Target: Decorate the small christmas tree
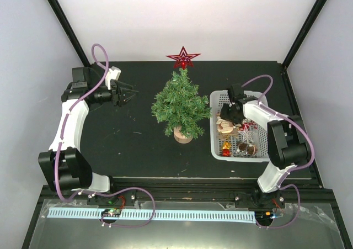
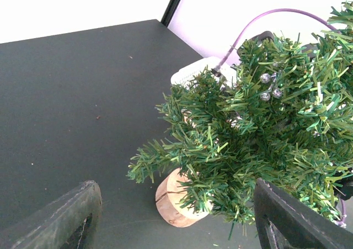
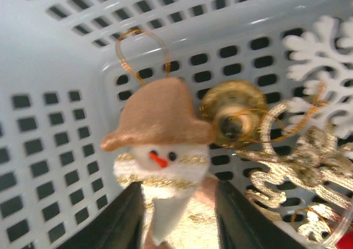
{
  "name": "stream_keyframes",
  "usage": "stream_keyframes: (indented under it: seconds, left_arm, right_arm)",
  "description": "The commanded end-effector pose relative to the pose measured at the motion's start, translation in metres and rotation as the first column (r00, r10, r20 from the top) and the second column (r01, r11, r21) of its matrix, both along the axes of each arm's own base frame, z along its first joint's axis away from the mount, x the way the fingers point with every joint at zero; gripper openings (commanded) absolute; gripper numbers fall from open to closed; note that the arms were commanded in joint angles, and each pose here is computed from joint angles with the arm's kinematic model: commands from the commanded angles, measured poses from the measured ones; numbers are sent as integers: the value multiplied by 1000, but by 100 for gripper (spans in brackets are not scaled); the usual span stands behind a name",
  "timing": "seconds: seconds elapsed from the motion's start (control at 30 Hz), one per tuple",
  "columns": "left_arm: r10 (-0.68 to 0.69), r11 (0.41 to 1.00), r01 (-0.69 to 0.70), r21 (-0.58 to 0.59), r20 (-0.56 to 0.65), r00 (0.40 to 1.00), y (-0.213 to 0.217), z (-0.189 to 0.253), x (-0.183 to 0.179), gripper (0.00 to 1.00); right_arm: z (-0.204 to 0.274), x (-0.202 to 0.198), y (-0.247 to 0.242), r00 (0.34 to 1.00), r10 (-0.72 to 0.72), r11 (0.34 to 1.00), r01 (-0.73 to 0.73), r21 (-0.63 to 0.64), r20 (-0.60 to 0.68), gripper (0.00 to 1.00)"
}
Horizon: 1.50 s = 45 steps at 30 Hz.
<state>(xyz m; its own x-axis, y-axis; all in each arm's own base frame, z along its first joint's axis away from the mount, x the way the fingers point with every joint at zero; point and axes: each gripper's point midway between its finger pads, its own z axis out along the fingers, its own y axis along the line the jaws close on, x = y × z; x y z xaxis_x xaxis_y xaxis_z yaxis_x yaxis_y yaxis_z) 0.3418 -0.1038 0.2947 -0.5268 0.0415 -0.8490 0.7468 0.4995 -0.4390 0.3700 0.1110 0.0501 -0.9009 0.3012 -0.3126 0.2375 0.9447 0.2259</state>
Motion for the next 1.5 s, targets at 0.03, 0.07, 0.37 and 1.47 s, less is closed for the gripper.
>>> stream_keyframes:
  seconds: [0.03, 0.07, 0.37, 1.47]
  left_arm:
    - [-20, 1000, 21, -24, 32, 999, 0, 6, 5, 76]
    - [-21, 999, 21, -25, 28, 999, 0, 5, 6, 76]
    - [-21, 999, 22, -29, 23, 1000, 0, 4, 6, 76]
    - [-40, 997, 40, -63, 3, 999, -2, 4, 6, 76]
  right_arm:
    - [21, 14, -25, 996, -62, 997, 65, -41, 62, 46]
    - [23, 16, -28, 995, -69, 996, 72, -55, 65, 47]
    - [19, 11, -70, 983, -173, 977, 178, -120, 54, 49]
    - [13, 5, -99, 963, -260, 965, 263, -25, 75, 1]
